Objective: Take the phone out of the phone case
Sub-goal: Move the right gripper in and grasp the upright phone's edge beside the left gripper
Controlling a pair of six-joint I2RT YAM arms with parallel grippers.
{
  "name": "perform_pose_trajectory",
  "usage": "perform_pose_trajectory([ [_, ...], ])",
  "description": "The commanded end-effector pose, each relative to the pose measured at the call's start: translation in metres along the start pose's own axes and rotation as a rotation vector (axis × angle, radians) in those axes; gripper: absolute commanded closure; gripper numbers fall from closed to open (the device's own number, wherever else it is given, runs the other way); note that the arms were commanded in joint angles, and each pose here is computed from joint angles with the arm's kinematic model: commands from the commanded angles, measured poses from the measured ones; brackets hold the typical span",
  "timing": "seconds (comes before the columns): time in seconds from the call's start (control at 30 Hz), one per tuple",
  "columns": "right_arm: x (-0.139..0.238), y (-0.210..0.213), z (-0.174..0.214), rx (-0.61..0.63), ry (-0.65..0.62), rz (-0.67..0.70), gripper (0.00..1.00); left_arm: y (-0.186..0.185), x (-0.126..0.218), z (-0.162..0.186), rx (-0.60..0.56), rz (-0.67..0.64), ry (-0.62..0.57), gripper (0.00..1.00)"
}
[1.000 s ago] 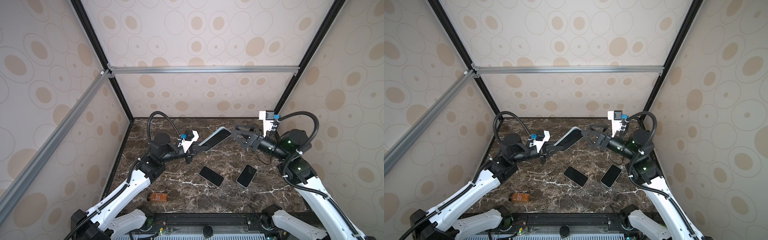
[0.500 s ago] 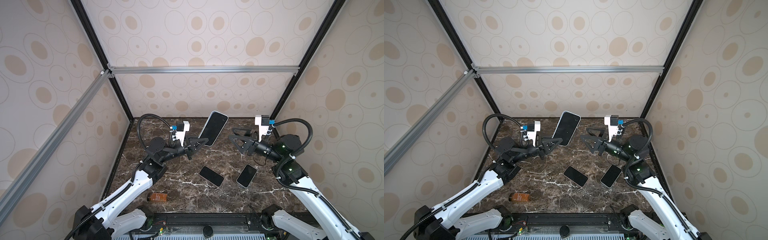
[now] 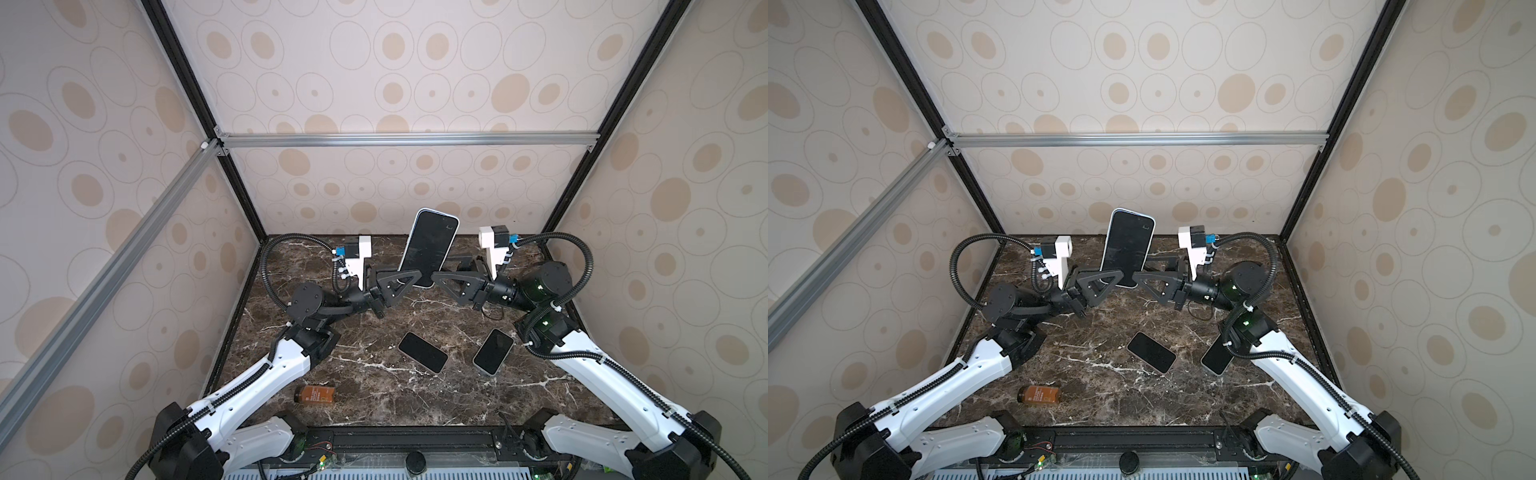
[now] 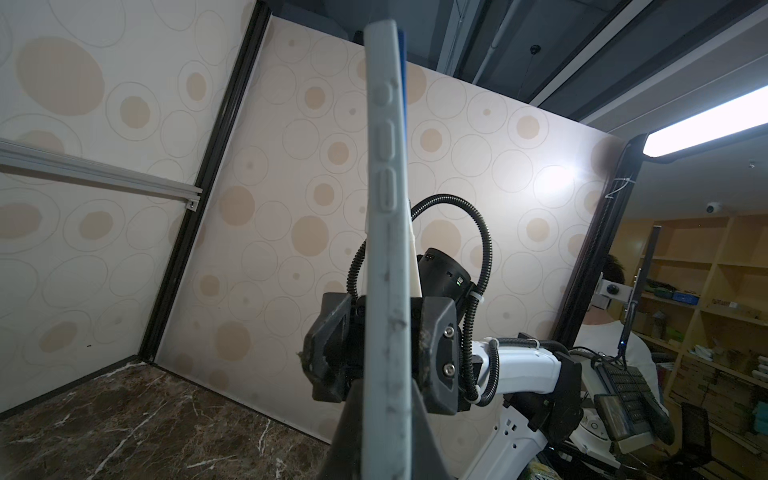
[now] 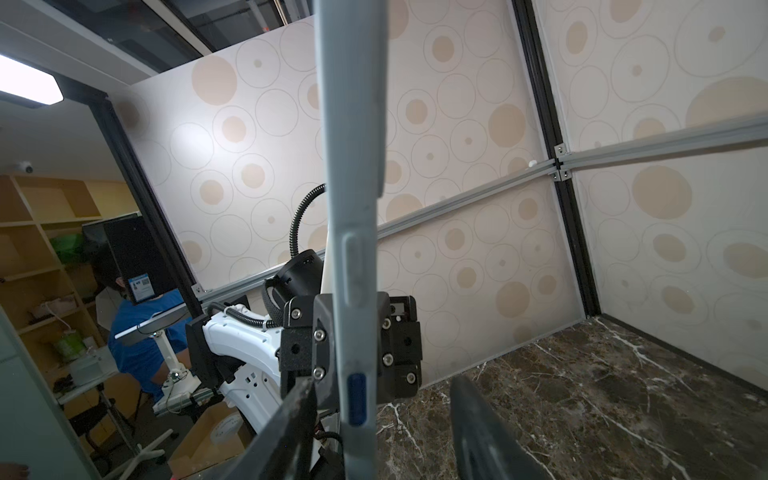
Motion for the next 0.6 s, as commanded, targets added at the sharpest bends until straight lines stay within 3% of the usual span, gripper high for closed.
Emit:
perform_pose_trajectory([
  [0.0, -0.003, 0.013, -0.018, 0.081, -0.026, -0.09, 0.52, -0.024, -0.002, -0.013, -0.047, 0.105, -0.044, 1.0],
  [0.3, -0.011, 0.019, -0.02, 0.082, 0.004, -0.151, 0.64, -0.026, -0.005, -0.011, -0.043, 0.132, -0.016, 1.0],
  [0.57, -0.014, 0.022, -0.016, 0.085, 0.026, -0.177, 0.67, -0.029, -0.005, -0.012, -0.043, 0.142, -0.021, 1.0],
])
Point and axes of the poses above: each gripper's point midway between its finger pads, its own x axis back along the fingers, its own y axis along the line the jaws close on, z = x × y, the point moved 8 cm from there along x, back along the fingers, and after that the axes turned 15 degrees about x, right-handed, at the moved point
